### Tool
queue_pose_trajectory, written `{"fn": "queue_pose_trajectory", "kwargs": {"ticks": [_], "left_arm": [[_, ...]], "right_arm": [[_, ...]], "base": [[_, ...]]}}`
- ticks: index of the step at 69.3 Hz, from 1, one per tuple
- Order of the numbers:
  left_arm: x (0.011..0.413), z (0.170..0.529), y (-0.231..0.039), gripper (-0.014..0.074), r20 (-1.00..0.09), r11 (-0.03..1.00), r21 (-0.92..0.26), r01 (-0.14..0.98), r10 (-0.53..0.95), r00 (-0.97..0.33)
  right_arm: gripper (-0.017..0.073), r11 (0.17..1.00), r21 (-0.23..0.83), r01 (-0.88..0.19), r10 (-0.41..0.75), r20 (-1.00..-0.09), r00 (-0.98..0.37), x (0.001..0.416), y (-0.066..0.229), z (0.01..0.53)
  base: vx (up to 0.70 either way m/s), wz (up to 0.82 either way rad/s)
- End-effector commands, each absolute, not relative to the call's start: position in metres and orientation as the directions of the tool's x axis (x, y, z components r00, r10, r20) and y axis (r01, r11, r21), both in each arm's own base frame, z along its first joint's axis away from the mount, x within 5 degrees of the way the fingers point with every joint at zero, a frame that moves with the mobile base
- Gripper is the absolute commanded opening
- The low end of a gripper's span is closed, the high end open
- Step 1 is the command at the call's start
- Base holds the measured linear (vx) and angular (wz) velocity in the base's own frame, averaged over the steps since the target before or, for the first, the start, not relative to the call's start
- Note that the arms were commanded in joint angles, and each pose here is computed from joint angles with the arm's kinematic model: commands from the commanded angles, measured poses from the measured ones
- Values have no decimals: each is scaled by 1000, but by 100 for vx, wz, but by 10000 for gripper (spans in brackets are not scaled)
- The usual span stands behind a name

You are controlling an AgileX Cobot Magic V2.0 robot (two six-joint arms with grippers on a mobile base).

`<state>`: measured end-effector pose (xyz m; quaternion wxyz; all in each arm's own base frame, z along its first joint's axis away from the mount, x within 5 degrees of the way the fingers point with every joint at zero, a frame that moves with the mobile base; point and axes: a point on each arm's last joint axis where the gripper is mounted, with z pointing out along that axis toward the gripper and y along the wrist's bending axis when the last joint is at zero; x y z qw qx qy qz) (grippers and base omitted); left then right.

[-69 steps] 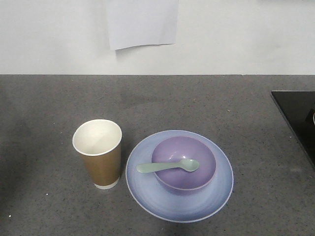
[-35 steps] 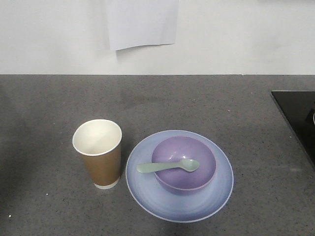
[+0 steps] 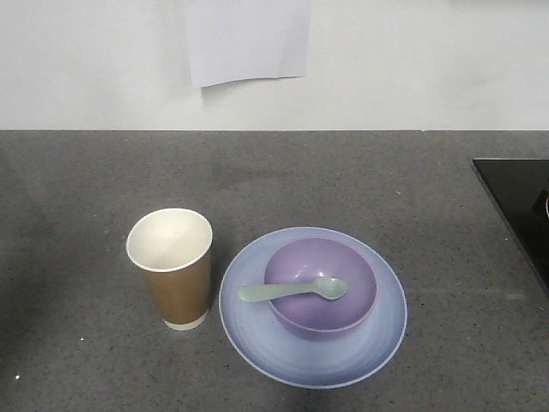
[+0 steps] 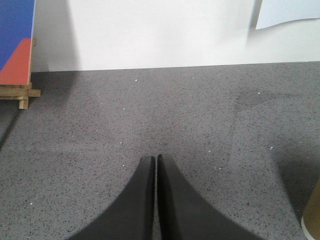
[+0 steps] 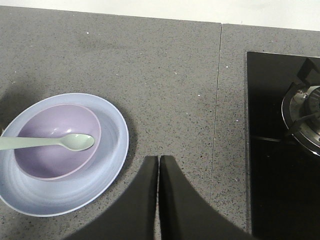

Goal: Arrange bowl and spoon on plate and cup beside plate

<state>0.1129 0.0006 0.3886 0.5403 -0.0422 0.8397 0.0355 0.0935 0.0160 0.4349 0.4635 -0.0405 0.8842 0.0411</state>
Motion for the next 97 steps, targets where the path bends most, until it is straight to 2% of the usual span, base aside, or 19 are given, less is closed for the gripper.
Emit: {"fn": "queue_pose_trajectory", "kwargs": {"ticks": [1, 10, 19, 27, 34, 49, 65, 76, 97], "left_arm": [[114, 402, -1, -8, -943, 996, -3, -84, -31, -331], [109, 400, -2, -7, -960, 999, 14, -46, 1, -281], [103, 383, -12, -7, -992, 993, 56, 101, 67, -110], [97, 346, -21, -7, -985, 962, 170, 213, 175, -7], [88, 316, -24, -7, -973, 940, 231, 251, 217, 83], [71, 263, -13, -7, -979, 977, 154, 147, 131, 159], [59, 218, -3, -6, -984, 996, 87, 36, 80, 157], [54, 213, -1, -6, -986, 997, 78, -5, 78, 148], [54, 213, -1, -6, -987, 998, 70, -4, 70, 143]], "right_arm": [[-10, 993, 29, -114, -33, -864, -502, 95, 16, 445], [-10, 993, 29, -114, -33, -864, -502, 95, 16, 445], [-10, 993, 28, -114, -34, -864, -502, 95, 16, 445], [-10, 993, 29, -115, -33, -864, -502, 95, 16, 445], [-10, 993, 29, -115, -33, -864, -502, 95, 16, 445], [-10, 993, 29, -115, -33, -864, -502, 95, 16, 445], [-10, 993, 29, -115, -33, -864, -502, 95, 16, 445], [-10, 993, 29, -115, -33, -864, -502, 95, 16, 445], [-10, 993, 28, -113, -34, -860, -510, 95, 16, 445]], "base": [[0, 0], [0, 0], [0, 0], [0, 0], [0, 0], [0, 0], [0, 0], [0, 0], [0, 0]]}}
